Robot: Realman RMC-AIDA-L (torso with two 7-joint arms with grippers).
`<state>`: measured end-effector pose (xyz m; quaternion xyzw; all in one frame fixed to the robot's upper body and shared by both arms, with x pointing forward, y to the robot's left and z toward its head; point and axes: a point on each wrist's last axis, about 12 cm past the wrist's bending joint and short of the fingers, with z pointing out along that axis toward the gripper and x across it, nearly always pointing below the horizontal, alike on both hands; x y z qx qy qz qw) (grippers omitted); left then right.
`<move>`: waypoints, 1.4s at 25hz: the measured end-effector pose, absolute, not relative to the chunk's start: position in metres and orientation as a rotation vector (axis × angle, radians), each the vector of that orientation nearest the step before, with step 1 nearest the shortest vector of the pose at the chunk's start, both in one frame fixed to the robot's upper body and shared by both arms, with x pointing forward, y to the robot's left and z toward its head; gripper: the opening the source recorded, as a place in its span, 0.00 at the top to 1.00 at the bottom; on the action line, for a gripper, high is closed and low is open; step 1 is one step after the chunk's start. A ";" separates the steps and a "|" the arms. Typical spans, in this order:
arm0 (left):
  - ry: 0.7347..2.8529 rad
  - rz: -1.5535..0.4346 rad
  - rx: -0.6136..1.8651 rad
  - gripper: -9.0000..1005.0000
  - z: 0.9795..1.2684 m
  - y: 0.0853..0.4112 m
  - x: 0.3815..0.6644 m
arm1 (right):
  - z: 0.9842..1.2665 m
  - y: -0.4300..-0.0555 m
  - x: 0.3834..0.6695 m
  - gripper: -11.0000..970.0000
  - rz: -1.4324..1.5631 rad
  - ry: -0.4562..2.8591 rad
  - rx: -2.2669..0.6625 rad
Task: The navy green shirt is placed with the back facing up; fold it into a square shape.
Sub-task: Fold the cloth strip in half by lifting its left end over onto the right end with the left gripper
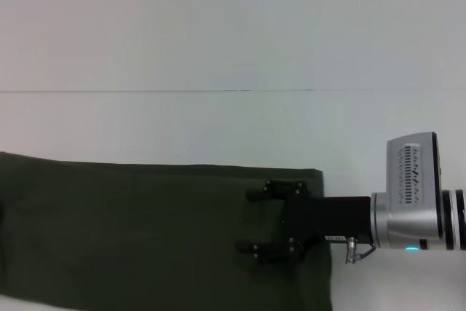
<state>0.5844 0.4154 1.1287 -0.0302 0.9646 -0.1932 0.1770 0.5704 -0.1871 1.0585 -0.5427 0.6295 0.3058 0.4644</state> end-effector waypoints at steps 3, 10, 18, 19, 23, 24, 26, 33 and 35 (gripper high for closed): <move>2.721 -0.525 -0.106 0.85 1.133 0.422 0.583 | 1.058 -0.187 0.570 0.09 0.751 1.547 -1.334; 2.697 -0.675 -0.130 0.85 1.139 0.415 0.581 | 1.058 -0.187 0.570 0.09 0.745 1.545 -1.341; 2.554 -1.119 -0.082 0.85 1.167 0.385 0.579 | 1.054 -0.196 0.566 0.09 0.726 1.553 -1.327; 2.536 -1.180 -0.077 0.85 1.170 0.381 0.579 | 1.053 -0.198 0.566 0.09 0.722 1.556 -1.322; 2.455 -1.409 -0.080 0.85 1.176 0.361 0.578 | 1.051 -0.204 0.563 0.09 0.708 1.564 -1.296; 2.445 -1.460 -0.083 0.85 1.175 0.355 0.578 | 1.051 -0.206 0.563 0.09 0.706 1.566 -1.288; 2.439 -1.526 -0.088 0.85 1.171 0.342 0.579 | 1.050 -0.210 0.561 0.09 0.699 1.572 -1.266; 2.421 -1.665 -0.149 0.85 1.146 0.294 0.578 | 1.045 -0.220 0.554 0.09 0.678 1.578 -1.214; 2.403 -1.699 -0.196 0.85 1.136 0.281 0.577 | 1.044 -0.223 0.552 0.09 0.681 1.578 -1.201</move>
